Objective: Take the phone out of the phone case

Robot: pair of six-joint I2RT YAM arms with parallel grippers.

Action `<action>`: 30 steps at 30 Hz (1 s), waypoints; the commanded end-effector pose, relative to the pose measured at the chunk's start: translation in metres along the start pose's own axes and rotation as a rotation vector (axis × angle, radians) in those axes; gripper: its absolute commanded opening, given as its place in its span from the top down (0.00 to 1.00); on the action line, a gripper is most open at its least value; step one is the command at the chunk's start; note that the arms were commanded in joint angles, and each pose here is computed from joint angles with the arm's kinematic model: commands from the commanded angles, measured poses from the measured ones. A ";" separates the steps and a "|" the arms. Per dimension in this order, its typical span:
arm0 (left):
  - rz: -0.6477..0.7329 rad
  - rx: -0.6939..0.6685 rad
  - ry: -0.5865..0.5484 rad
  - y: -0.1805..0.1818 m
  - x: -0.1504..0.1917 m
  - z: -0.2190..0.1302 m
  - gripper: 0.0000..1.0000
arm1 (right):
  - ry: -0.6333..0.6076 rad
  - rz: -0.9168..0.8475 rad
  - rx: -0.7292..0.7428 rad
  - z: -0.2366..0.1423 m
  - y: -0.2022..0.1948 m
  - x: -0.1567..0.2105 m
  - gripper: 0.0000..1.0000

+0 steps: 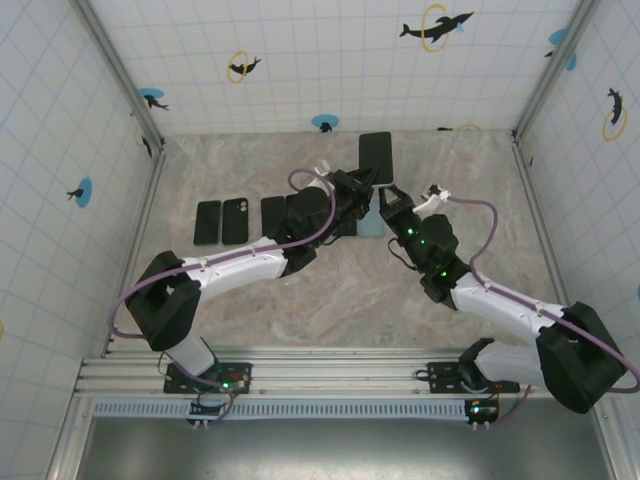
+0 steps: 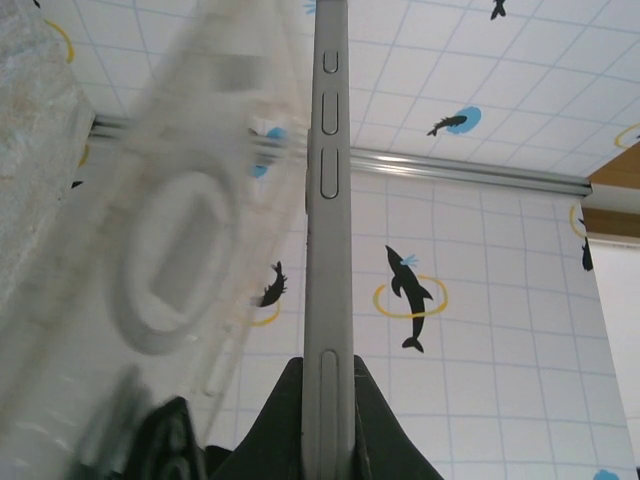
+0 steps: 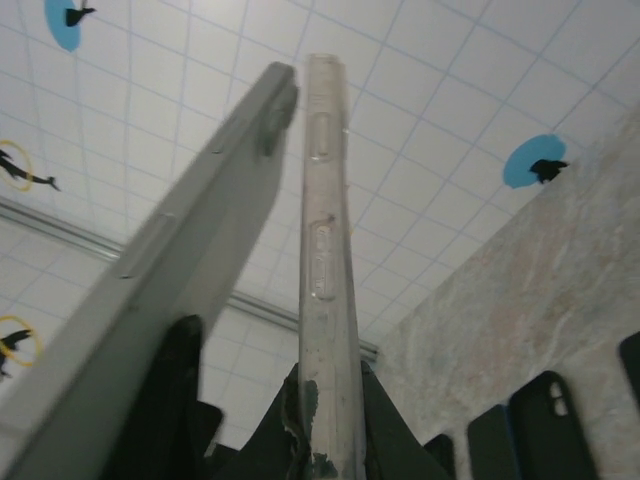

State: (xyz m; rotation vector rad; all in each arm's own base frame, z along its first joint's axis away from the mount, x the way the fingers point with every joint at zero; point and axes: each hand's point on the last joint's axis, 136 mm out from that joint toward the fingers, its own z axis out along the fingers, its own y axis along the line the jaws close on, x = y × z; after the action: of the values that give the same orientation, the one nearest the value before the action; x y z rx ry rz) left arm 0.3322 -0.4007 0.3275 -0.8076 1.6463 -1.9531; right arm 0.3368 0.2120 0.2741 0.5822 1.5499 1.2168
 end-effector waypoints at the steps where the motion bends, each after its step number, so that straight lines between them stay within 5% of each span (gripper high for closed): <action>1: 0.014 0.150 0.045 -0.062 0.016 -0.006 1.00 | -0.038 -0.094 0.140 -0.005 -0.035 -0.010 1.00; 7: 0.023 0.132 0.074 -0.064 0.023 -0.012 1.00 | -0.083 -0.137 0.256 -0.013 -0.081 -0.029 1.00; 15: 0.050 -0.012 0.068 0.006 0.011 -0.007 1.00 | -0.041 -0.176 0.255 -0.019 -0.093 -0.062 1.00; 30: 0.072 -0.159 0.067 0.133 0.007 0.065 1.00 | -0.020 -0.235 0.320 -0.026 -0.121 -0.128 1.00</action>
State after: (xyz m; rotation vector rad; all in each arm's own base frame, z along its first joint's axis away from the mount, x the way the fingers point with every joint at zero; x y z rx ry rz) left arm 0.3595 -0.4612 0.1582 -0.8094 2.0046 -1.7093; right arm 0.3758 0.0515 0.1972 0.6490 1.7797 0.7952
